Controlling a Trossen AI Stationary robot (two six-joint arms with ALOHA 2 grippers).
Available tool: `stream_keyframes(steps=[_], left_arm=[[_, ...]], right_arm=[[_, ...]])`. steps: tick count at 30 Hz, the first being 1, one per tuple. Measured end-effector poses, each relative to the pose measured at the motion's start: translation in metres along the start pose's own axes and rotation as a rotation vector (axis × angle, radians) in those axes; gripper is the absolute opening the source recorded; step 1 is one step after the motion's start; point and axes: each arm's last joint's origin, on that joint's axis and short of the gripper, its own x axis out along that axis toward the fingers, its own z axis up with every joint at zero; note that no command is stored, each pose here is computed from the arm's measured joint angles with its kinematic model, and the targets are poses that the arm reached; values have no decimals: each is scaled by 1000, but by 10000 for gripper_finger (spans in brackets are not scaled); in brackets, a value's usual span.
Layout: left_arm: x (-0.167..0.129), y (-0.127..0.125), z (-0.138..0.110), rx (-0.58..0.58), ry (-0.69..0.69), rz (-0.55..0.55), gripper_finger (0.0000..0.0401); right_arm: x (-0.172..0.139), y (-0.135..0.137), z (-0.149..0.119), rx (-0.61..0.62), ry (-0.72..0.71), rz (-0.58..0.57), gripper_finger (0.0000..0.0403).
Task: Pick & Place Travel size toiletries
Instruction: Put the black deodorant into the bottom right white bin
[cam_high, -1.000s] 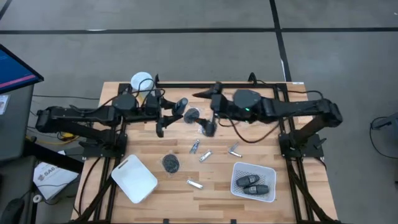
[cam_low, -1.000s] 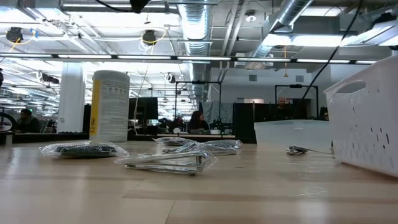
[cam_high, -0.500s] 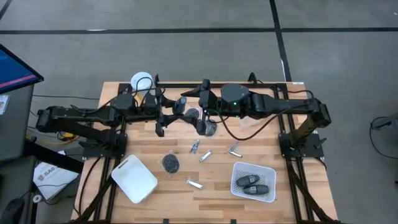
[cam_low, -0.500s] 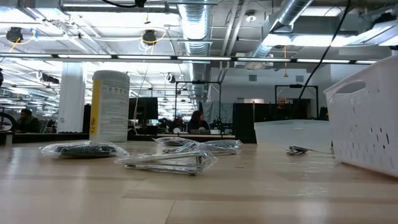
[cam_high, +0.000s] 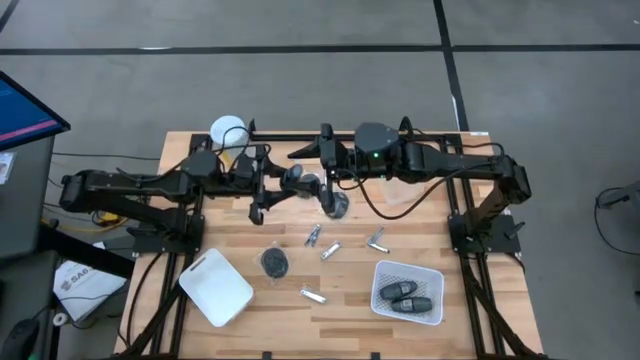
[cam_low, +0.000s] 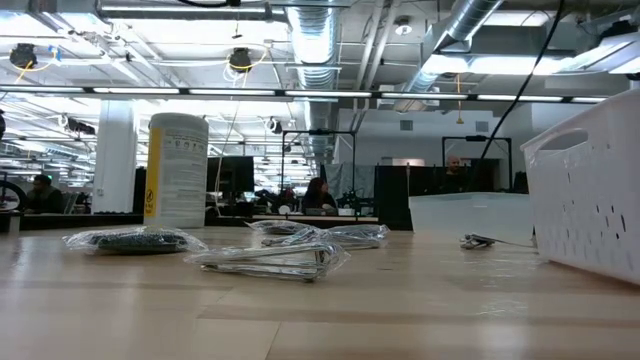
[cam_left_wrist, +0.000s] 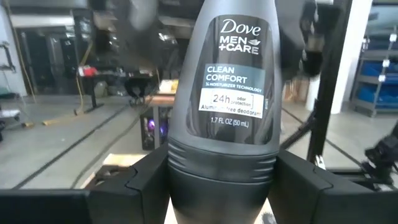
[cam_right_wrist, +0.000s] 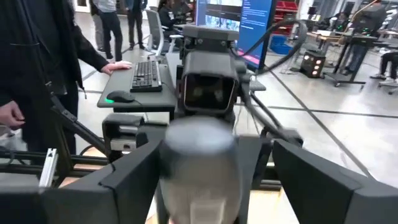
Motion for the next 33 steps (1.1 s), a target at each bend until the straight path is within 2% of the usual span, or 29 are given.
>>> stream_keyframes(steps=[9,23,33], left_arm=[[8,0,-4,1,-19,-10,207],[8,0,-2,-3,-34,-18,204],[8,0,-2,-9,-35,-17,210]], right_arm=[[5,-1,-7,2,28,23,287],[11,0,-7,-4,-3,56,184],[11,3,-7,-4,-2,74,182]])
